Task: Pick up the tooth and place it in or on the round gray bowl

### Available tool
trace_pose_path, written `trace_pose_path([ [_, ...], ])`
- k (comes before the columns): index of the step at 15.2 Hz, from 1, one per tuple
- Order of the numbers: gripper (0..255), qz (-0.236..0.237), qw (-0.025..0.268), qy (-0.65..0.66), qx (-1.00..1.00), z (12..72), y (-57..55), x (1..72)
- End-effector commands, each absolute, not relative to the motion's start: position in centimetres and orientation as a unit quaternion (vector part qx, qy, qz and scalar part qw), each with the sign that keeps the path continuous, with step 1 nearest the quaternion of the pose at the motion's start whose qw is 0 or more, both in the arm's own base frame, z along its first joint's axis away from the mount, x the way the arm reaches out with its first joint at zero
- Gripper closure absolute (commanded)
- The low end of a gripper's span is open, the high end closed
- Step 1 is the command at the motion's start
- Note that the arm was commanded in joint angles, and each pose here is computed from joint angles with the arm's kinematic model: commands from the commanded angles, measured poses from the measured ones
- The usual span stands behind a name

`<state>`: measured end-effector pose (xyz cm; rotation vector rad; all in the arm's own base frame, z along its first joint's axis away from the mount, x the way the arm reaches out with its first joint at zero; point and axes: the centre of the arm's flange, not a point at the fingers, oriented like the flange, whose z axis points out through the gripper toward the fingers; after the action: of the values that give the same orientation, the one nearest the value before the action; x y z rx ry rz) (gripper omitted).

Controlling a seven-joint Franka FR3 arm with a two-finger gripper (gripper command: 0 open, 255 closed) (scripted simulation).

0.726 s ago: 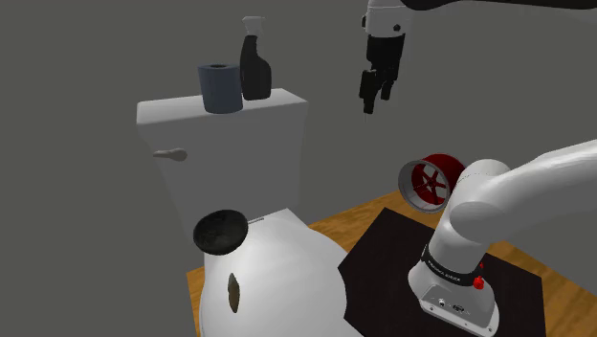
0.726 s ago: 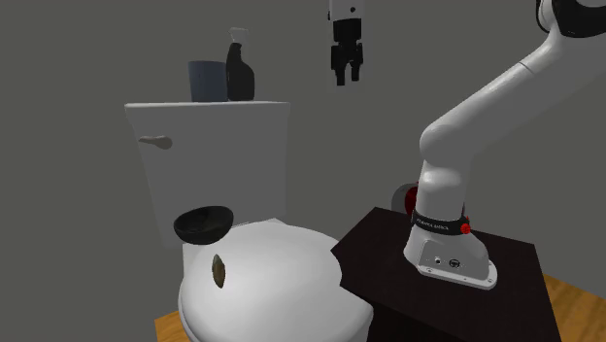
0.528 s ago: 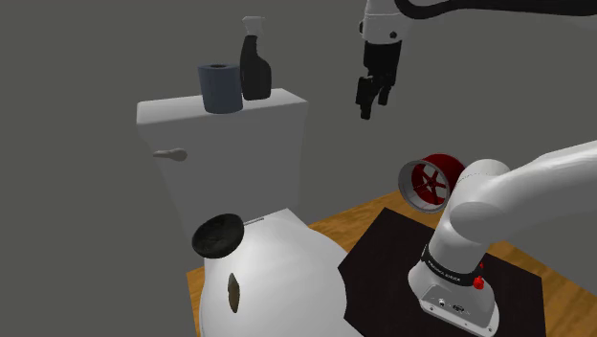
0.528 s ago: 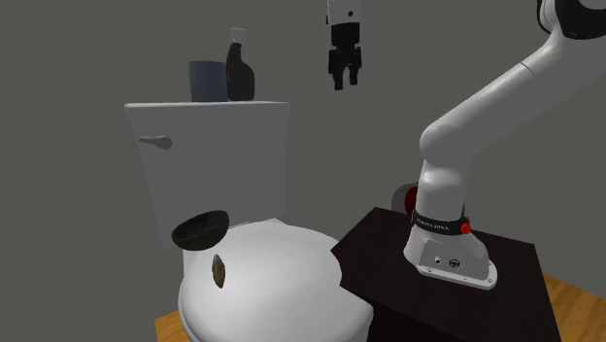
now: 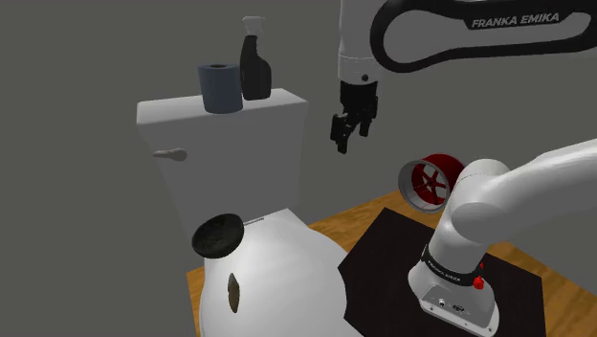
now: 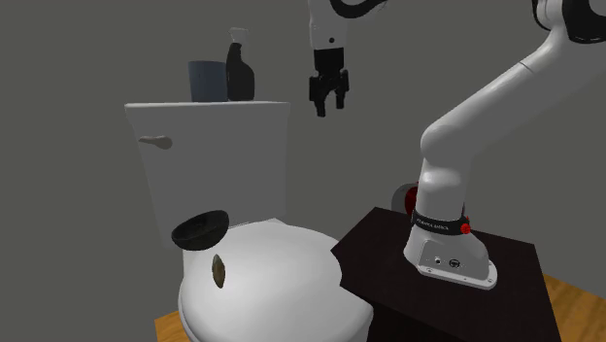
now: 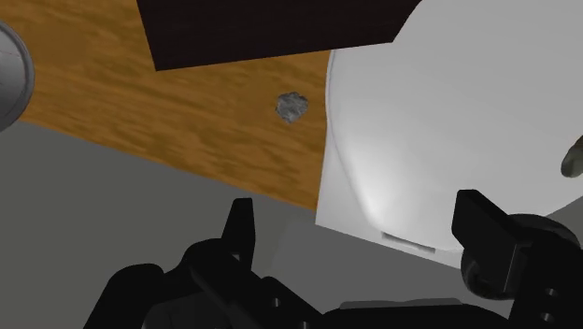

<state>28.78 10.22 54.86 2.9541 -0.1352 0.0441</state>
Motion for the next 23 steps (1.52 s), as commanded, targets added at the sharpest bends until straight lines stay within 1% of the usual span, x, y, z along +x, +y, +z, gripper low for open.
trace_pose_path([
  [1,0,0.019,0.093,-0.055,0.994,52.9,12.3,29.1],
  [23,0,0.053,0.107,-0.149,0.982,32.7,32.8,35.1],
])
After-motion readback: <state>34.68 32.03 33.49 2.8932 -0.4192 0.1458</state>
